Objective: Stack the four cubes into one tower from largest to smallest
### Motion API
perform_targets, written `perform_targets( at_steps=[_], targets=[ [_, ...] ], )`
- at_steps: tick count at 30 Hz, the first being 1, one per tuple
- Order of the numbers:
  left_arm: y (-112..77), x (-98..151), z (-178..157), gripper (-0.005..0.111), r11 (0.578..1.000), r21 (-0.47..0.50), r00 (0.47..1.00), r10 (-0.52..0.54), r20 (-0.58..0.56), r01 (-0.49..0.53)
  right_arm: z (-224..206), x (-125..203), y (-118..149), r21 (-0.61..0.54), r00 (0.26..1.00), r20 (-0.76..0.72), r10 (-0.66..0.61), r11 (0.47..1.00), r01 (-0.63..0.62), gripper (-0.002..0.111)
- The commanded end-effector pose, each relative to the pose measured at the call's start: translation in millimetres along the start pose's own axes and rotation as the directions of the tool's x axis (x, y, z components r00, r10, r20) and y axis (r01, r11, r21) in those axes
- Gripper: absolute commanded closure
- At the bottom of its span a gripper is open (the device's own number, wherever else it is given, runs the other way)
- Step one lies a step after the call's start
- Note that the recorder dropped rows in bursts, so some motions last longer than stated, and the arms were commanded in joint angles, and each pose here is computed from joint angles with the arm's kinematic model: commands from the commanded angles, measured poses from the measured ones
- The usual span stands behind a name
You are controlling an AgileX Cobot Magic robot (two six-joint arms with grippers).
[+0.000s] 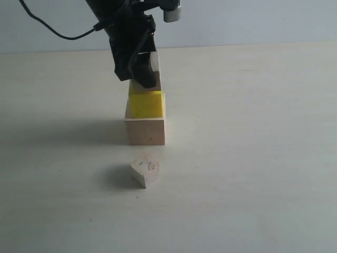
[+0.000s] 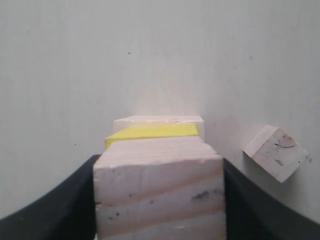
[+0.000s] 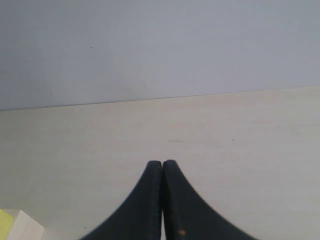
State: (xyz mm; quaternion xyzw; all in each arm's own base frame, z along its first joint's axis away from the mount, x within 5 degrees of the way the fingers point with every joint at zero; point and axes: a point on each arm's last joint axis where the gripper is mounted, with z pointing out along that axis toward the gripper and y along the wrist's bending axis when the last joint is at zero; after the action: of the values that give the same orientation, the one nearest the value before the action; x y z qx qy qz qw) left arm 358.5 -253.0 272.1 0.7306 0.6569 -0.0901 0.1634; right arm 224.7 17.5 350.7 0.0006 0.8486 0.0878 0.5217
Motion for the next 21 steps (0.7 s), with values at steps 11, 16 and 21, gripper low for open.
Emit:
perform_targets(
  at_steps=[11, 16, 21],
  targets=[
    [1.1, -0.2, -4.6, 0.052, 1.0, -0.015, 1.0, -0.001, 0.002, 0.001, 0.7, 1.3, -1.7, 0.008, 1.0, -0.002, -0.005, 1.0, 0.005, 0.108],
    [1.0, -0.6, -4.6, 0.052, 1.0, -0.013, 1.0, -0.003, 0.007, 0.003, 0.7, 1.3, -1.7, 0.008, 1.0, -0.002, -0.005, 1.0, 0.005, 0.108],
    [2.4, 1.5, 2.5, 0.052, 1.0, -0.002, 1.0, -0.007, -0.006, 0.007, 0.7, 1.5, -1.6, 0.007, 1.0, -0.004, -0.005, 1.0, 0.005, 0.108]
  ],
)
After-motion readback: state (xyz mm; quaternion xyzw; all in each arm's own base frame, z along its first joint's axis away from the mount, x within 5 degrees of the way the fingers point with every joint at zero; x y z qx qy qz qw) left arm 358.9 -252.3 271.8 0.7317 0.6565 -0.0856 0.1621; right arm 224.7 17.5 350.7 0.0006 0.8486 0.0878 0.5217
